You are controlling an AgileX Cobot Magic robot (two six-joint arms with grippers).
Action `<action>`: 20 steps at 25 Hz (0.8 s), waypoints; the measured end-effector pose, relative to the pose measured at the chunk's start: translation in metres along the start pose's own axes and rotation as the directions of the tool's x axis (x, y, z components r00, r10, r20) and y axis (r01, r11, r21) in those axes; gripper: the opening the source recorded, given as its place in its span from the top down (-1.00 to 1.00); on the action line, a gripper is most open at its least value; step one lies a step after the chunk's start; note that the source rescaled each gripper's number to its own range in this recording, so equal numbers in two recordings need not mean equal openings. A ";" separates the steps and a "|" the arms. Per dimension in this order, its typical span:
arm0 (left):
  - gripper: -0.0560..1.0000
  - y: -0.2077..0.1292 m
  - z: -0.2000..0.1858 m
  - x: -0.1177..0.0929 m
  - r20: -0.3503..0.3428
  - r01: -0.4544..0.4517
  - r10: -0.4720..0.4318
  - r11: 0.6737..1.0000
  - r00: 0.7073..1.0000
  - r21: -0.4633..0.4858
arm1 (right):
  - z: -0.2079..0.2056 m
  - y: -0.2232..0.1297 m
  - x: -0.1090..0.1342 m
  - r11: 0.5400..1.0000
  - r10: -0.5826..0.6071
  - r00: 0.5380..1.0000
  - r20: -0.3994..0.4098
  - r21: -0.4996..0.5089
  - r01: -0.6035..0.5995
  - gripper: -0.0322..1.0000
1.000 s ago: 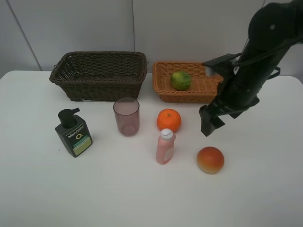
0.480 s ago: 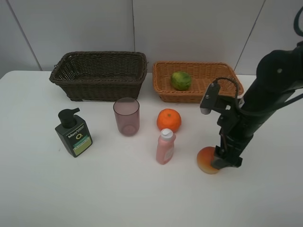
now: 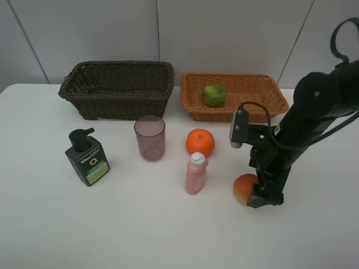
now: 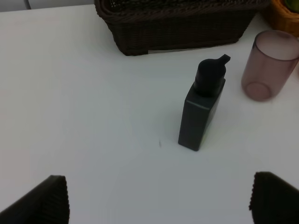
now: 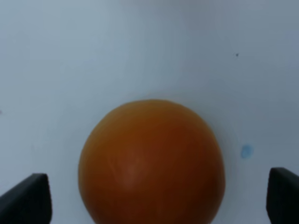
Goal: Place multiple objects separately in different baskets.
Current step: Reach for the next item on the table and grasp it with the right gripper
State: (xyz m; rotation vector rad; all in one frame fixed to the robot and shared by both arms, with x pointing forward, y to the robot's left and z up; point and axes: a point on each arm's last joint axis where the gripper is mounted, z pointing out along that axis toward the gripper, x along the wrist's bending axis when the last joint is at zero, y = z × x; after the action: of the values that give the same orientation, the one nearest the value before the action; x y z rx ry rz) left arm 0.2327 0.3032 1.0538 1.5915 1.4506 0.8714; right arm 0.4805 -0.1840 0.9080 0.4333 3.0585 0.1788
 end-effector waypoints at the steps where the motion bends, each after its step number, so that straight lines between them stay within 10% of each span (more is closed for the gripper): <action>1: -1.00 0.000 0.000 0.000 0.000 0.000 0.000 1.000 1.000 0.000 | 0.003 0.000 0.000 1.000 -0.001 1.000 -0.006 0.006 0.001 -1.00; 15: -1.00 0.000 0.000 0.000 0.000 0.000 0.000 1.000 1.000 0.000 | 0.032 -0.002 -0.002 1.000 0.015 1.000 -0.004 0.014 -0.015 -0.98; 18: -1.00 0.000 0.000 0.000 0.000 0.000 0.000 1.000 1.000 0.000 | 0.034 -0.003 -0.002 1.000 0.024 0.999 0.022 -0.008 -0.024 -0.63; 20: -1.00 0.000 0.000 0.000 0.000 0.000 0.000 1.000 1.000 0.000 | 0.035 -0.003 -0.001 0.999 0.032 0.999 0.024 -0.013 -0.032 -0.03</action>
State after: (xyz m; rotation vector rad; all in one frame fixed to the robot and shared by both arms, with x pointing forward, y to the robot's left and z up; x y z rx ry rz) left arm 0.2327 0.3032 1.0538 1.5915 1.4506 0.8714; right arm 0.4830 -0.1835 0.8734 0.4798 3.0266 0.1930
